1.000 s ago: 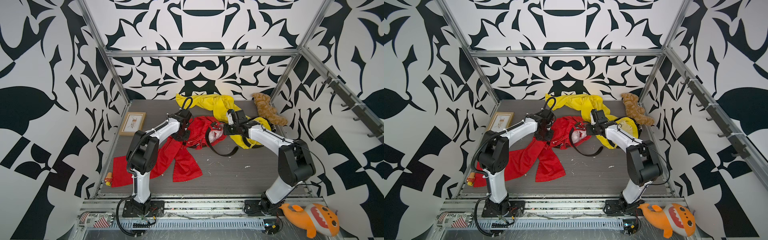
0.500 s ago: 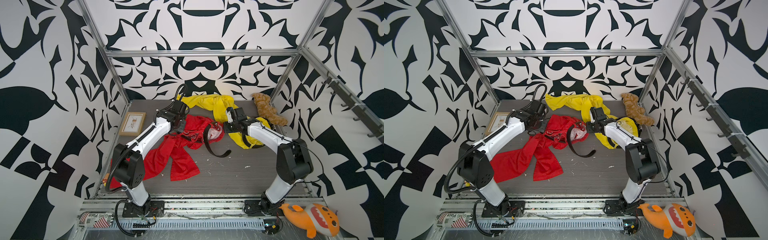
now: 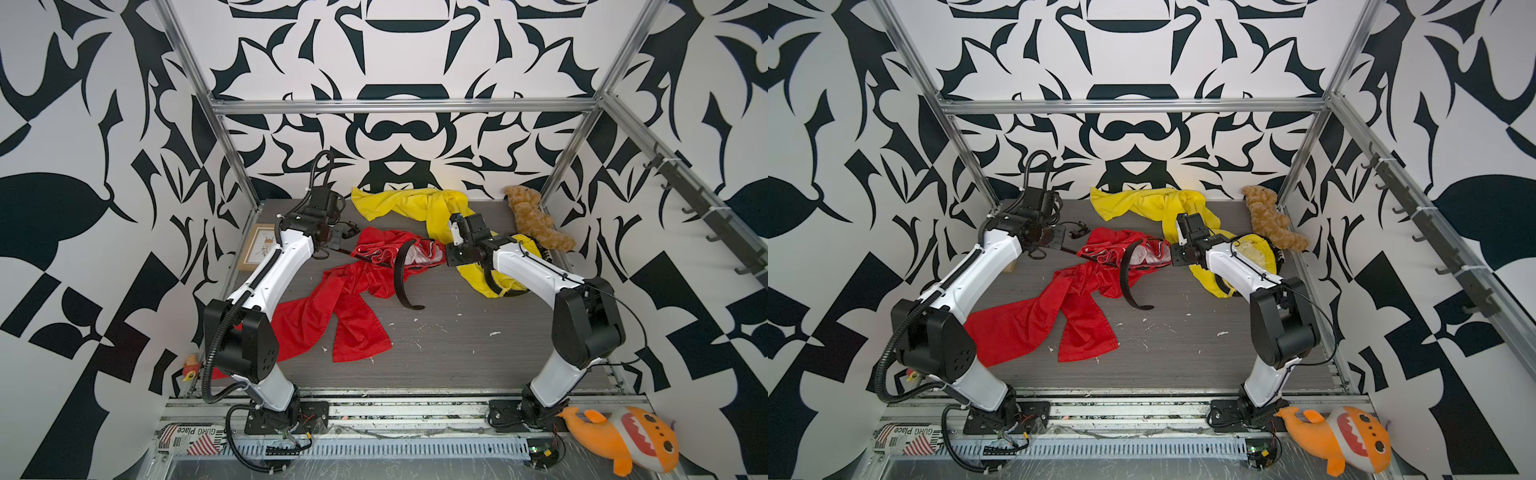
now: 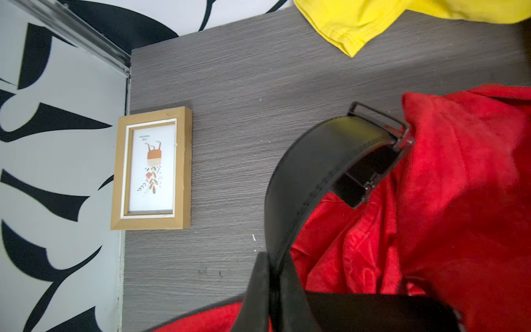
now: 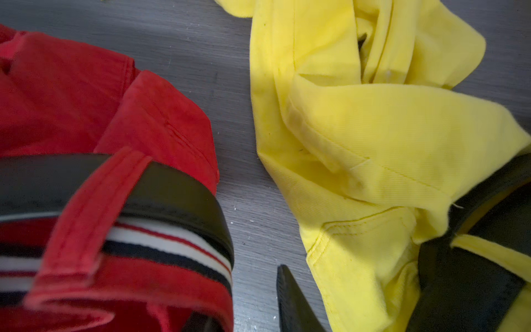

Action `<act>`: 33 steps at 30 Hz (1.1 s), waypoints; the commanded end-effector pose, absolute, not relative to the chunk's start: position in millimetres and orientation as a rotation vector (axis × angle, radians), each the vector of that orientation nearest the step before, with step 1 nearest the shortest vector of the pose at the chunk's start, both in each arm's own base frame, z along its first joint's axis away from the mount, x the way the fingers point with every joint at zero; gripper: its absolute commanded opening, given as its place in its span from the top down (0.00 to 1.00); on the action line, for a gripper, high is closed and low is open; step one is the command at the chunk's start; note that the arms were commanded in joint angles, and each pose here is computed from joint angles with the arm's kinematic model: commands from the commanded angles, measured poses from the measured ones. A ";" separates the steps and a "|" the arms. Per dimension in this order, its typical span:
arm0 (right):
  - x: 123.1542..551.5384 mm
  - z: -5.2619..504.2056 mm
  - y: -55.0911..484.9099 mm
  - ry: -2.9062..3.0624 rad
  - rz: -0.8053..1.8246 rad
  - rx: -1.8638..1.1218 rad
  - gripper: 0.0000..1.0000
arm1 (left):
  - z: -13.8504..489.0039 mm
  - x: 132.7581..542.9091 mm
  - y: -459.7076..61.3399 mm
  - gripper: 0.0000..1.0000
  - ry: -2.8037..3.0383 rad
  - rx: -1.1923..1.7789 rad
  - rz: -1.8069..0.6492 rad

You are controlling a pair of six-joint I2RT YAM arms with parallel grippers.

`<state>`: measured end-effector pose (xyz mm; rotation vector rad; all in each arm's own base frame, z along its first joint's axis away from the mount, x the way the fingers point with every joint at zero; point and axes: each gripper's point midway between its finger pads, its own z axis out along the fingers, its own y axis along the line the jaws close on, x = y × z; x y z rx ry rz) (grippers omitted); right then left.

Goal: Remove the belt from the trousers

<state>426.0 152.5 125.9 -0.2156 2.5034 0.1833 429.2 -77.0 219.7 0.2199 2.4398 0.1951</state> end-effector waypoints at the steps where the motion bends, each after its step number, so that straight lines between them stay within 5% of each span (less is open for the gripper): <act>1: 426.4 146.9 82.6 2.473 -0.098 -0.044 0.68 | 273.7 443.6 -12.5 1.00 2.297 0.045 0.358; 16: 381.6 127.9 19.5 2.537 -0.153 0.177 0.69 | 300.8 526.5 31.3 1.00 2.202 0.043 0.545; 30: 367.8 107.8 30.7 2.601 -0.052 0.175 0.69 | 144.9 532.4 -61.9 1.00 2.510 0.264 0.370; 31: 367.6 107.5 31.1 2.601 -0.048 0.176 0.69 | 138.4 530.7 -64.4 0.90 2.531 0.268 0.365; 33: 367.4 107.5 32.2 2.600 -0.039 0.174 0.69 | 132.8 524.4 -68.3 0.41 2.569 0.257 0.354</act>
